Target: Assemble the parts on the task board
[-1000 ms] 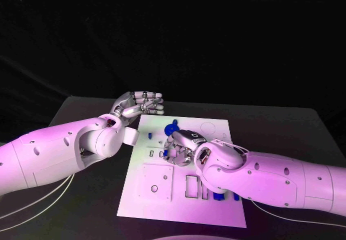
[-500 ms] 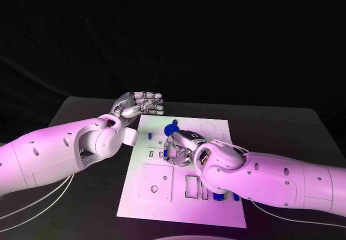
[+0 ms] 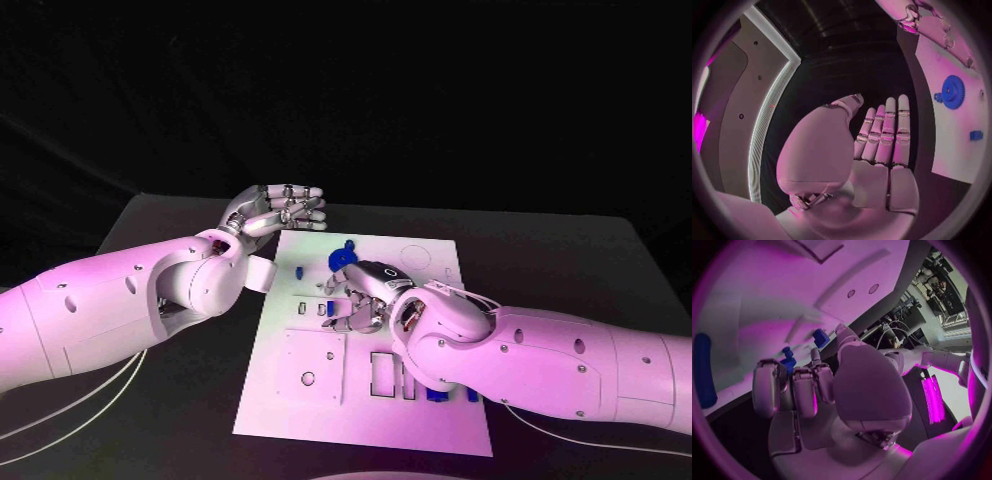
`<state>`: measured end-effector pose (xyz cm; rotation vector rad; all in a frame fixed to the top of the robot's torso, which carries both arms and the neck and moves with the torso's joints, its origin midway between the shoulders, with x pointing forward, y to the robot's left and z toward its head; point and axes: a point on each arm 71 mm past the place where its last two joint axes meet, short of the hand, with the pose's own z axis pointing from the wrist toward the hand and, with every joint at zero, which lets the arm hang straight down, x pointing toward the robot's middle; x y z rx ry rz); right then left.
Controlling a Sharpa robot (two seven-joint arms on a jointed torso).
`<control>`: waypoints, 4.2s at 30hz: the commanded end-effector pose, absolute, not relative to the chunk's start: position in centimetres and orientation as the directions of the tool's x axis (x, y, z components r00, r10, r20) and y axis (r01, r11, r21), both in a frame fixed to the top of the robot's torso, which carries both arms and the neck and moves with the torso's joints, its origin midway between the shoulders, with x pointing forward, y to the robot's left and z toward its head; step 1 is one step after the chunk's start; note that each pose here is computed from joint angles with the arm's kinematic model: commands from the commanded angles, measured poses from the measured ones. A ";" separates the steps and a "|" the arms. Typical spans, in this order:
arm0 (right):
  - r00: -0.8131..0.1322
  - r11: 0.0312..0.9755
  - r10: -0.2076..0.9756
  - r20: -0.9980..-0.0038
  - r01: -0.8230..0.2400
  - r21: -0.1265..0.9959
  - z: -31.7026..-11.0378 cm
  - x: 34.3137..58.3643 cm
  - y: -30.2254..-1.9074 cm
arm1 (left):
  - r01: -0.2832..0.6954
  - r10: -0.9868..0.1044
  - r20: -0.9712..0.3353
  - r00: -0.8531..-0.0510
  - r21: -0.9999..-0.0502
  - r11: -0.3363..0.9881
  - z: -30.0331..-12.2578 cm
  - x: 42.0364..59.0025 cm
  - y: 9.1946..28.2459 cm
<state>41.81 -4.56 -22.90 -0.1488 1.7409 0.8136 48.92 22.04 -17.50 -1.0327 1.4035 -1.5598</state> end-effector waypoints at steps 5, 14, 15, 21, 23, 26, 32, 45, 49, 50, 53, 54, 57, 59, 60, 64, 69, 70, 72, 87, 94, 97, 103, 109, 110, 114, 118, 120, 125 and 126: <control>-0.280 0.688 0.434 -0.856 -0.510 0.516 -21.0 41.4 -7.0 | 0.025 -0.926 0.046 -0.375 -0.998 -0.060 -17.6 49.0 22.3; -0.362 0.608 0.598 -0.715 -0.377 0.699 -17.3 42.1 -12.7 | -0.020 -0.850 -0.163 -0.501 -0.980 0.200 -18.5 48.4 23.1; -0.363 0.603 0.610 -0.704 -0.364 0.710 -17.0 42.1 -13.3 | -0.027 -0.837 -0.184 -0.516 -0.973 0.230 -18.6 48.3 23.1; -0.331 0.601 0.659 -0.675 -0.308 0.738 -15.8 42.6 -16.7 | -0.103 -0.725 -0.327 -0.607 -0.871 0.480 -19.7 47.8 22.6; -0.312 0.610 0.669 -0.674 -0.289 0.738 -15.7 43.0 -17.9 | -0.125 -0.680 -0.373 -0.632 -0.817 0.564 -19.7 48.0 22.3; -0.287 0.624 0.678 -0.677 -0.263 0.736 -15.6 43.5 -19.3 | -0.144 -0.598 -0.420 -0.683 -0.725 0.673 -19.8 48.2 21.8; -0.254 0.646 0.682 -0.686 -0.229 0.728 -15.7 44.5 -21.0 | -0.122 -0.479 -0.479 -0.735 -0.602 0.789 -19.9 48.6 20.7; -0.234 0.665 0.680 -0.695 -0.201 0.719 -16.0 45.3 -22.0 | -0.083 -0.438 -0.470 -0.766 -0.604 0.793 -19.7 48.8 19.5; -0.237 0.668 0.678 -0.696 -0.197 0.718 -16.1 45.4 -22.1 | -0.091 -0.434 -0.469 -0.770 -0.591 0.801 -19.9 48.7 19.4; -0.237 0.668 0.678 -0.696 -0.197 0.718 -16.1 45.4 -22.1 | -0.090 -0.429 -0.471 -0.771 -0.586 0.805 -19.9 48.7 19.4; -0.242 0.670 0.676 -0.696 -0.193 0.717 -16.2 45.4 -22.1 | -0.061 -0.379 -0.502 -0.777 -0.540 0.839 -20.1 48.6 19.2; -0.242 0.670 0.676 -0.696 -0.192 0.717 -16.2 45.4 -22.1 | -0.056 -0.372 -0.507 -0.777 -0.534 0.844 -20.1 48.6 19.2; -0.246 0.671 0.674 -0.696 -0.189 0.717 -16.2 45.4 -22.0 | -0.018 -0.315 -0.545 -0.777 -0.481 0.876 -20.2 48.7 18.9; -0.247 0.672 0.674 -0.697 -0.188 0.716 -16.3 45.5 -22.0 | -0.005 -0.295 -0.558 -0.776 -0.461 0.887 -20.3 48.8 18.8; -0.247 0.672 0.673 -0.697 -0.188 0.716 -16.3 45.5 -22.0 | 0.000 -0.287 -0.563 -0.775 -0.453 0.891 -20.3 48.8 18.7; -0.249 0.675 0.670 -0.700 -0.188 0.713 -16.3 45.5 -22.0 | 0.019 -0.261 -0.583 -0.769 -0.428 0.903 -20.2 49.0 18.2; -0.250 0.678 0.667 -0.702 -0.188 0.711 -16.4 45.5 -21.9 | 0.039 -0.237 -0.600 -0.764 -0.410 0.911 -20.2 49.0 17.7; -0.250 0.678 0.667 -0.702 -0.188 0.710 -16.4 45.5 -21.9 | 0.044 -0.231 -0.603 -0.763 -0.405 0.913 -20.2 49.1 17.6; -0.250 0.679 0.666 -0.703 -0.188 0.710 -16.4 45.5 -21.9 | 0.051 -0.220 -0.608 -0.763 -0.395 0.917 -20.2 49.1 17.5; -0.255 0.679 0.666 -0.701 -0.182 0.711 -16.5 45.5 -21.9 | 0.090 -0.149 -0.602 -0.784 -0.348 0.933 -20.8 49.1 16.4; -0.256 0.680 0.666 -0.701 -0.180 0.711 -16.5 45.5 -21.8 | 0.096 -0.138 -0.594 -0.792 -0.344 0.934 -21.0 49.0 16.2; -0.256 0.680 0.666 -0.701 -0.180 0.711 -16.5 45.6 -21.8 | 0.098 -0.133 -0.590 -0.796 -0.344 0.934 -21.0 49.0 16.1; -0.256 0.680 0.666 -0.701 -0.179 0.711 -16.6 45.6 -21.8 | 0.102 -0.126 -0.581 -0.804 -0.342 0.934 -21.2 49.0 15.8; -0.256 0.680 0.665 -0.701 -0.178 0.711 -16.6 45.6 -21.8 | 0.095 -0.131 -0.570 -0.811 -0.349 0.932 -21.3 49.0 15.7; -0.256 0.681 0.665 -0.701 -0.178 0.711 -16.6 45.6 -21.8 | 0.095 -0.131 -0.569 -0.812 -0.349 0.932 -21.3 49.0 15.7; -0.257 0.681 0.665 -0.701 -0.176 0.711 -16.6 45.6 -21.8 | 0.092 -0.133 -0.558 -0.819 -0.356 0.930 -21.4 48.9 15.7; -0.257 0.681 0.665 -0.701 -0.176 0.710 -16.6 45.6 -21.7 | 0.090 -0.133 -0.539 -0.832 -0.366 0.926 -21.5 48.8 15.6; -0.258 0.682 0.665 -0.701 -0.176 0.710 -16.6 45.7 -21.7 | 0.090 -0.132 -0.534 -0.835 -0.368 0.925 -21.5 48.8 15.5; -0.258 0.685 0.662 -0.703 -0.171 0.708 -16.7 45.8 -21.8 | 0.089 -0.131 -0.526 -0.840 -0.373 0.924 -21.5 48.8 15.5; -0.257 0.686 0.662 -0.704 -0.170 0.707 -16.7 45.8 -21.9 | 0.089 -0.132 -0.525 -0.841 -0.373 0.923 -21.5 48.8 15.5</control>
